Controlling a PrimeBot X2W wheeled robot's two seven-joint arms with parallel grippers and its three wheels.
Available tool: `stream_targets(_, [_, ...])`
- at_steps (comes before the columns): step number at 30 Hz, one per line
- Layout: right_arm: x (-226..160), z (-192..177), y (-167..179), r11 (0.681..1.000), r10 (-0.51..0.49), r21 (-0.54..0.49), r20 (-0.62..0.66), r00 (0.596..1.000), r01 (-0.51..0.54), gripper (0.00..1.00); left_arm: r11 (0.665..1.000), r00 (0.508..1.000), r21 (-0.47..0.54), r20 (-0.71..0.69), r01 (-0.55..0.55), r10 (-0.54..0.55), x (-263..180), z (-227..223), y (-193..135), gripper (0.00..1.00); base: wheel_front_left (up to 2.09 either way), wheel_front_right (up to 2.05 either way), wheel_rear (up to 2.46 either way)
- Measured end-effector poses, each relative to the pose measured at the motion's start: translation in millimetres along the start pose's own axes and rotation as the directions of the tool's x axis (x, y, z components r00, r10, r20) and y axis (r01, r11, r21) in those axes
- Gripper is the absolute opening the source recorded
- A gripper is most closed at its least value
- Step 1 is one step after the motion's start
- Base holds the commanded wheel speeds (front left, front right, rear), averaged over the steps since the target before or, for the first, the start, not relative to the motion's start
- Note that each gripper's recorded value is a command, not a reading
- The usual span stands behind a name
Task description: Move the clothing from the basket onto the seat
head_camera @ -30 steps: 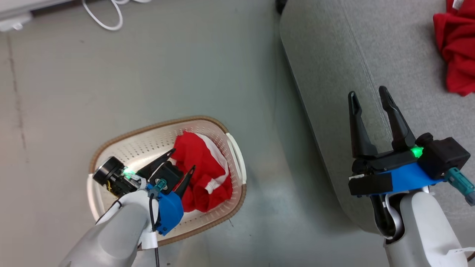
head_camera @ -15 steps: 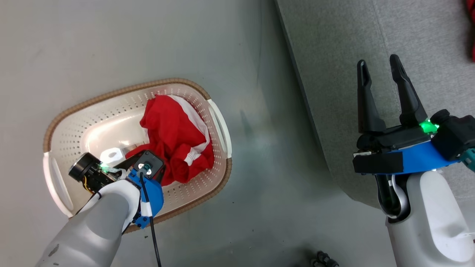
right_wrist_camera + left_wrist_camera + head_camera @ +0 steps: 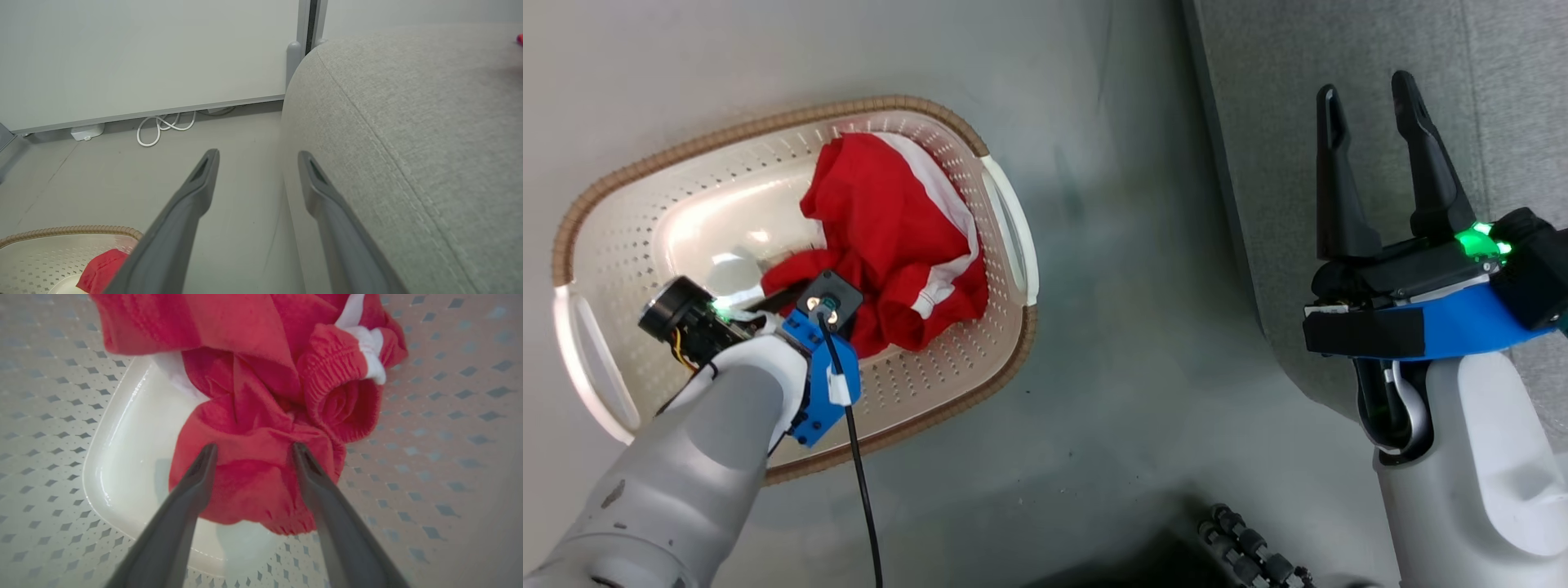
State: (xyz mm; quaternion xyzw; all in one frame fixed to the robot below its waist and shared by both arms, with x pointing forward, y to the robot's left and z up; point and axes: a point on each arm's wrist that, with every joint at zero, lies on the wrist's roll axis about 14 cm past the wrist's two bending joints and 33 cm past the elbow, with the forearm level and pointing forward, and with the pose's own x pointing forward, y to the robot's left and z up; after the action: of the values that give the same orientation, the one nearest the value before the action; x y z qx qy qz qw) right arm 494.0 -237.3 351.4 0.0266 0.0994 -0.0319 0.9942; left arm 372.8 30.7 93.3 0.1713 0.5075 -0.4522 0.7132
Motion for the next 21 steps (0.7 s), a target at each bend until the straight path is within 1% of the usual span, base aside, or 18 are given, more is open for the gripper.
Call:
stream_targets(8, [6, -25, -8, 1.000, -0.017, -0.015, -0.045, 0.999, 0.016, 1.00, 0.998, 0.992, 0.054, -0.124, 0.042, -0.035, 26, -26, 3, 1.00, 0.00, 0.00, 0.00])
stream_targets(11, [8, -28, -11, 0.999, -0.024, -0.023, -0.047, 0.999, 0.023, 1.00, 0.996, 0.985, 0.071, -0.170, 0.045, -0.033, 33, -37, 5, 1.00, 0.00, 0.00, 0.00])
stream_targets(21, [11, -28, -17, 0.999, -0.033, -0.042, -0.031, 0.999, 0.032, 1.00, 0.996, 0.969, 0.077, -0.246, 0.047, -0.027, 49, -52, 13, 1.00, 0.00, 0.00, 0.00])
